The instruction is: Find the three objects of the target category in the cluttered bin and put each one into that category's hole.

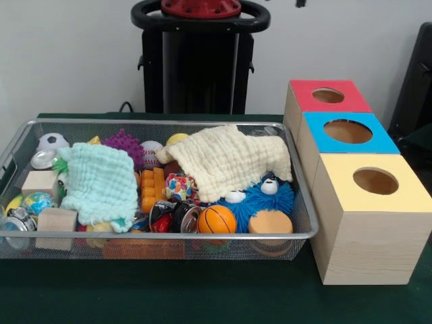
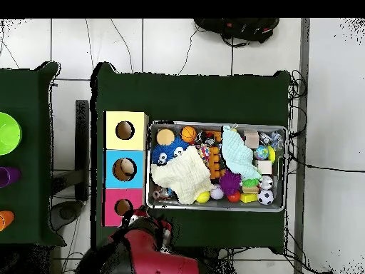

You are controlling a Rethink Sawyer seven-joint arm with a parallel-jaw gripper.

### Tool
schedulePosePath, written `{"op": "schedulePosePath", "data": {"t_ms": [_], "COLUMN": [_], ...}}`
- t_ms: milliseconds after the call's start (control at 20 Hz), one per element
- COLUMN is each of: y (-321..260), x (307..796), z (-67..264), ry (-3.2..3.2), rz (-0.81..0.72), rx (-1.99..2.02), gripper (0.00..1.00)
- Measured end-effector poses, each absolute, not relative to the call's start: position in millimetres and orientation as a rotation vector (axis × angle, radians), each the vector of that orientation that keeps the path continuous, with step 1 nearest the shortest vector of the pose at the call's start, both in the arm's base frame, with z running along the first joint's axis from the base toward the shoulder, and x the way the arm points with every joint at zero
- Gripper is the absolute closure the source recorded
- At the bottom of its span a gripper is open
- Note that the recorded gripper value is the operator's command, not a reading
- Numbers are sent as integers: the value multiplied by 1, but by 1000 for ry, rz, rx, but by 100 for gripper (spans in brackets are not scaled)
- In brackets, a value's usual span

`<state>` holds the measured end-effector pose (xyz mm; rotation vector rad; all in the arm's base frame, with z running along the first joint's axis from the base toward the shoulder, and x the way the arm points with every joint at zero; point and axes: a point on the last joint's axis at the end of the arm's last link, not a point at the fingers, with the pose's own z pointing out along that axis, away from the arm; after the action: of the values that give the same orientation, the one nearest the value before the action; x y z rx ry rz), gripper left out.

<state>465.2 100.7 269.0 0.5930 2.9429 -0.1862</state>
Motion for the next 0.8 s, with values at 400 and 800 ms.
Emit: {"op": "schedulePosePath", "data": {"t_ms": [400,800], "y": [-4,-79], "x": [462,457], "z": [265,238], "ry": [2777,2629], "rz": [-201,-210], "rx": [884,1051], "gripper": [0,0]}}
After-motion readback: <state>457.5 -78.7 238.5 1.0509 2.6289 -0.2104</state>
